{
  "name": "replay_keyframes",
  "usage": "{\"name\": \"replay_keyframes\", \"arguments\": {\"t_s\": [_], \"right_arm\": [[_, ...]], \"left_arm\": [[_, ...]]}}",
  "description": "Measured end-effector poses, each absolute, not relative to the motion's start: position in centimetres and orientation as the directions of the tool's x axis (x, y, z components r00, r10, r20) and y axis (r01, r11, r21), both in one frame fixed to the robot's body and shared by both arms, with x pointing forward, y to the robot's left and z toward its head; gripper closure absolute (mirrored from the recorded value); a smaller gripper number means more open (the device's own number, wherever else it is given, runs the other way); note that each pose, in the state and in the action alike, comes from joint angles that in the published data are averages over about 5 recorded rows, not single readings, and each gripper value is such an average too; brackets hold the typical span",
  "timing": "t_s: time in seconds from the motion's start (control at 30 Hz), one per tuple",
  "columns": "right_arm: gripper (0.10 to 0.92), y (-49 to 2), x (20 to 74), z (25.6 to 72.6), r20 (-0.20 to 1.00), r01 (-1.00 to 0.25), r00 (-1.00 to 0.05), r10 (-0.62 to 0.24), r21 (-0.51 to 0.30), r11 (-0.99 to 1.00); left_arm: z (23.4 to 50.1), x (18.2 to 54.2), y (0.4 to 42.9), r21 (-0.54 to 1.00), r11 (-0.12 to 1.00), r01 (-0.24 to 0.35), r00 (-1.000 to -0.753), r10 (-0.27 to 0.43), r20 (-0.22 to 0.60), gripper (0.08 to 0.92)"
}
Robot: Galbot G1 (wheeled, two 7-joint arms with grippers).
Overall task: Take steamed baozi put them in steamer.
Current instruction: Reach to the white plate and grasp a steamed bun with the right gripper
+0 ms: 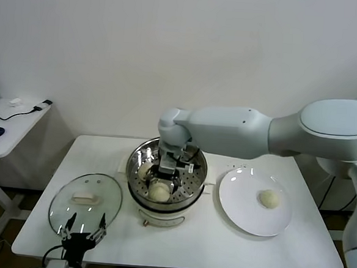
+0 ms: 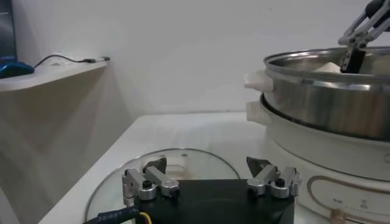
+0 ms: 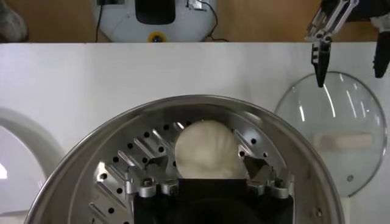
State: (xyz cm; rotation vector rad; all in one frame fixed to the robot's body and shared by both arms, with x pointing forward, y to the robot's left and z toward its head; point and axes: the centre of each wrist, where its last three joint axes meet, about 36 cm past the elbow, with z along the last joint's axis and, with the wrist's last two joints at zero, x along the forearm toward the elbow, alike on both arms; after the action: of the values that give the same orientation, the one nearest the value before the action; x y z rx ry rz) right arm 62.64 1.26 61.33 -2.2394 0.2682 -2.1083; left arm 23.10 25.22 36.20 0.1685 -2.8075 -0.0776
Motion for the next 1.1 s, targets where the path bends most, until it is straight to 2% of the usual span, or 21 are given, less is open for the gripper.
{"name": "replay_keyframes", "arguments": {"t_s": [0.13,0.27,0.4,0.53,0.77,0.93,1.1], "right_arm": [[0.199,-0.4,64.0,63.9,0.984,-0.157,0.043,-0.172,-0.163,-0.974],[0.2,-4.1,65.9,67.0,0.982,-0.303,0.015,-0.188,-0.175,-0.937],[0.2,-10.0,67.6,69.6,0.981,-0.497,-0.045,-0.19,-0.187,-0.848],[0.199,-17.2,68.2,70.2,0.981,-0.688,-0.094,-0.17,-0.187,-0.701],[0.2,-29.4,67.5,67.5,0.98,-0.9,-0.145,-0.133,-0.186,-0.393],[0.199,-35.5,66.4,63.7,0.984,-0.96,-0.145,-0.101,-0.164,-0.226],[0.2,-38.8,65.5,59.5,0.988,-0.983,-0.133,-0.078,-0.141,-0.121]], "left_arm": [[36.3,23.1,25.1,0.072,0.992,-0.104,-0.94,-0.122,0.318,0.177],[36.3,23.2,25.1,0.072,0.992,-0.102,-0.942,-0.119,0.314,0.177],[36.5,23.4,25.2,0.076,0.992,-0.1,-0.945,-0.119,0.305,0.177],[36.5,23.5,25.3,0.081,0.992,-0.101,-0.946,-0.121,0.302,0.177],[36.5,23.5,25.3,0.079,0.992,-0.097,-0.945,-0.117,0.306,0.177],[36.4,23.5,25.2,0.08,0.992,-0.097,-0.943,-0.118,0.311,0.177],[36.2,23.2,25.2,0.082,0.992,-0.099,-0.939,-0.121,0.321,0.177]]}}
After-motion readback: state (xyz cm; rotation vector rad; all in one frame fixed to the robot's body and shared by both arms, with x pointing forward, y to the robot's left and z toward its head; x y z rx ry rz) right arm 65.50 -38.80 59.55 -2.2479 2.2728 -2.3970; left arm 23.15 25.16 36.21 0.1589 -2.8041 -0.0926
